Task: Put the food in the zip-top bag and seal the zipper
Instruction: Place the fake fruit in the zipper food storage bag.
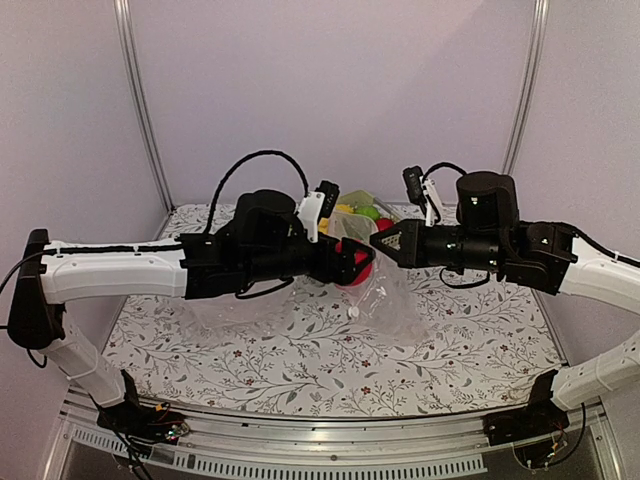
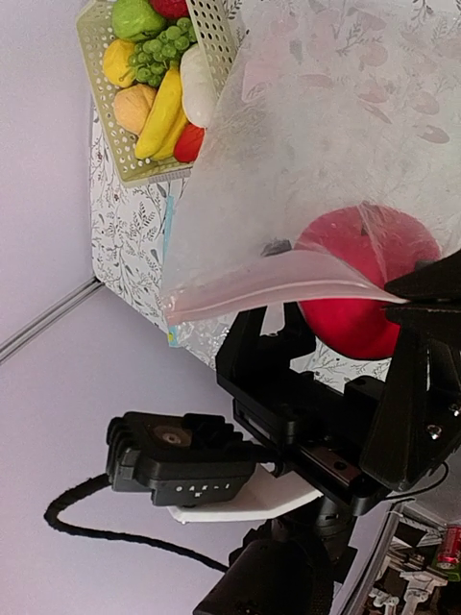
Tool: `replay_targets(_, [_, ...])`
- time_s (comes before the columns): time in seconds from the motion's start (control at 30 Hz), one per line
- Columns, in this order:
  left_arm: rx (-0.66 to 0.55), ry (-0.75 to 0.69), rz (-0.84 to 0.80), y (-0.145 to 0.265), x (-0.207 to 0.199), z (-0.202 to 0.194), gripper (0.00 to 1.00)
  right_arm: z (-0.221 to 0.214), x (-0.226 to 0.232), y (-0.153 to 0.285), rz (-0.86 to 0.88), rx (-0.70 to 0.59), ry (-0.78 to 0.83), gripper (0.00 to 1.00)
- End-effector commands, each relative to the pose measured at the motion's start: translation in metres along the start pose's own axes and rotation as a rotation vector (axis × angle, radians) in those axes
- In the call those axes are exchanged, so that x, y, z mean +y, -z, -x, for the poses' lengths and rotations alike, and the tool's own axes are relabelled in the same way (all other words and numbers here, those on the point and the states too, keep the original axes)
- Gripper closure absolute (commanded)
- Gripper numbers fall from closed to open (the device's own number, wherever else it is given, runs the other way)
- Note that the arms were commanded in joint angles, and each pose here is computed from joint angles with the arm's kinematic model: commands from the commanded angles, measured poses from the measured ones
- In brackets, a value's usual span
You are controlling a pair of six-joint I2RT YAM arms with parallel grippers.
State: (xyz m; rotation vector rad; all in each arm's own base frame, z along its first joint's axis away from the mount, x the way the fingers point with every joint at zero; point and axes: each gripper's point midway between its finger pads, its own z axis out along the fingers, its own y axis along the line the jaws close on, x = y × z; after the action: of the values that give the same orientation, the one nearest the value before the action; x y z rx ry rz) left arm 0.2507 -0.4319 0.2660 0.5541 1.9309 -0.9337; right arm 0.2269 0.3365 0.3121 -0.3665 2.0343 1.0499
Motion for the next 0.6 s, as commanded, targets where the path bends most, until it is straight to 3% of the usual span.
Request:
replay_targets(0.0, [0.014, -0.013, -0.008, 0.002, -0.006, -0.003, 0.08, -0.001, -0.008, -0.002, -0.041, -0.013, -0.008, 1.00])
replay_targets(0.57, [-0.052, -0.022, -0.107, 0.016, -0.026, 0.017, 0.07, -0.005, -0.027, -0.002, -0.104, -0.021, -0.049, 1.00])
